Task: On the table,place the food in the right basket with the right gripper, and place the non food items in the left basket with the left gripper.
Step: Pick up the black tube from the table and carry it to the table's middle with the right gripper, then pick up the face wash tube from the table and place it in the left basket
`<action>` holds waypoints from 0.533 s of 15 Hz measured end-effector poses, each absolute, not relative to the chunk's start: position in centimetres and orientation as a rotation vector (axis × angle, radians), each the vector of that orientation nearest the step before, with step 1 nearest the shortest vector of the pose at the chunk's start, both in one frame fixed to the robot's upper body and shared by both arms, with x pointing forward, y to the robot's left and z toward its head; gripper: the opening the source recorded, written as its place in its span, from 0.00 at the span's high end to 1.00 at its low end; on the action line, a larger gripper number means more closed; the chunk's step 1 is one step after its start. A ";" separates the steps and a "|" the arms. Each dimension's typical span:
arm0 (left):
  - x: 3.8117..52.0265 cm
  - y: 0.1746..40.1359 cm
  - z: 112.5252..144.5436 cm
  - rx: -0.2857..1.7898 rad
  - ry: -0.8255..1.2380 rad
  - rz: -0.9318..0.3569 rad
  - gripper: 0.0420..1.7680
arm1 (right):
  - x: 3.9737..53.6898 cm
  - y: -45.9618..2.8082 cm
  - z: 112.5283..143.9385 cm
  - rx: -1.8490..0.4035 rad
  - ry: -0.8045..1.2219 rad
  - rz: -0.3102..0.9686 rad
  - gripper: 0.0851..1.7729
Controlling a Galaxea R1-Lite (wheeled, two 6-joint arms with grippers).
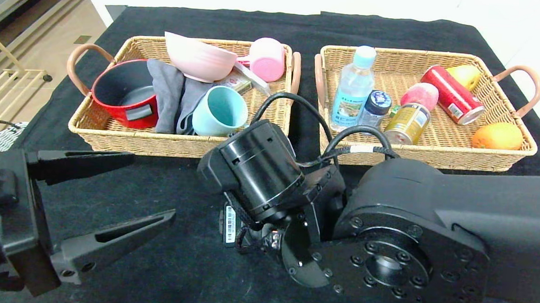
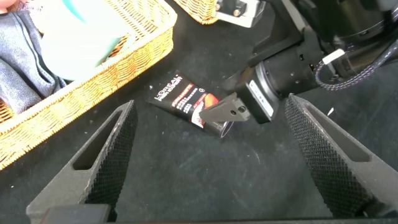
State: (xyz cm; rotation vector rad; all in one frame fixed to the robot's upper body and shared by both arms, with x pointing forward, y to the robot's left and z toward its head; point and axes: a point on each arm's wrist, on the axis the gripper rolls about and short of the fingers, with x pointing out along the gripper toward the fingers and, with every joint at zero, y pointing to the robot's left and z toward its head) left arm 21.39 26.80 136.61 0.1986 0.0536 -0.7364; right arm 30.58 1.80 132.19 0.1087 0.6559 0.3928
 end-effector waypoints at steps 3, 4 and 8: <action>21.4 26.8 136.7 0.198 0.050 -0.735 0.03 | 29.9 0.3 132.8 0.051 0.663 0.428 0.16; 21.4 26.9 136.7 0.198 0.048 -0.731 0.03 | 29.6 -0.6 133.2 0.024 0.674 0.468 0.14; 21.6 26.9 136.6 0.197 0.057 -0.722 0.03 | 28.6 -5.6 134.5 -0.066 0.697 0.630 0.10</action>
